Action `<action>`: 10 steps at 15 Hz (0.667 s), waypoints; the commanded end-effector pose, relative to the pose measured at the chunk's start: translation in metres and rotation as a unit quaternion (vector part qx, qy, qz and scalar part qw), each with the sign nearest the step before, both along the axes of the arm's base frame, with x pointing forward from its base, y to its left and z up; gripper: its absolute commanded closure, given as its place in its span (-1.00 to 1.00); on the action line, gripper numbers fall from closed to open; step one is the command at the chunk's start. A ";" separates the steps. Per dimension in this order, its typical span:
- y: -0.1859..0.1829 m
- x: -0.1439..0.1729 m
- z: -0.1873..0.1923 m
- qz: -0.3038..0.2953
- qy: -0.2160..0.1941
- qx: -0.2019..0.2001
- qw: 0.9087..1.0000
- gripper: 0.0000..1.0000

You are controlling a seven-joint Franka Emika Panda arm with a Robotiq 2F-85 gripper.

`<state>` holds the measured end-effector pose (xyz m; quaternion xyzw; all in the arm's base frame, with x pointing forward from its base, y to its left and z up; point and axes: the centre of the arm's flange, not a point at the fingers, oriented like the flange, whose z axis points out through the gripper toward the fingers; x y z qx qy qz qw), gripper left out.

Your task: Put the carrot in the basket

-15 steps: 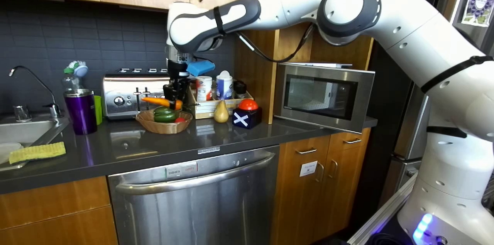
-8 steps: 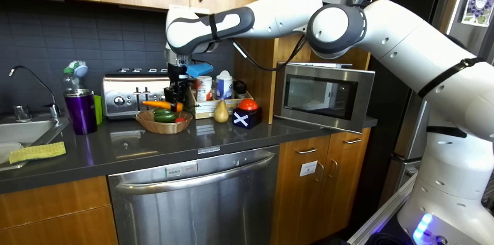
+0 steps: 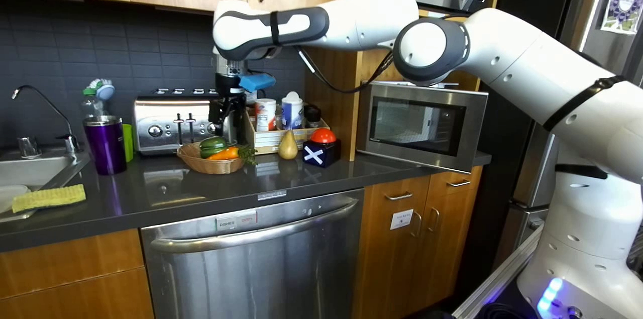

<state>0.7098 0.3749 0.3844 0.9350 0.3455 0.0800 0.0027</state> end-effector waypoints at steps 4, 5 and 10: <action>0.011 -0.001 0.035 -0.051 0.003 0.006 0.999 -1.00; 0.009 -0.005 0.036 -0.065 0.007 0.007 0.998 -0.99; -0.005 -0.029 0.052 -0.156 0.019 0.010 0.988 -1.00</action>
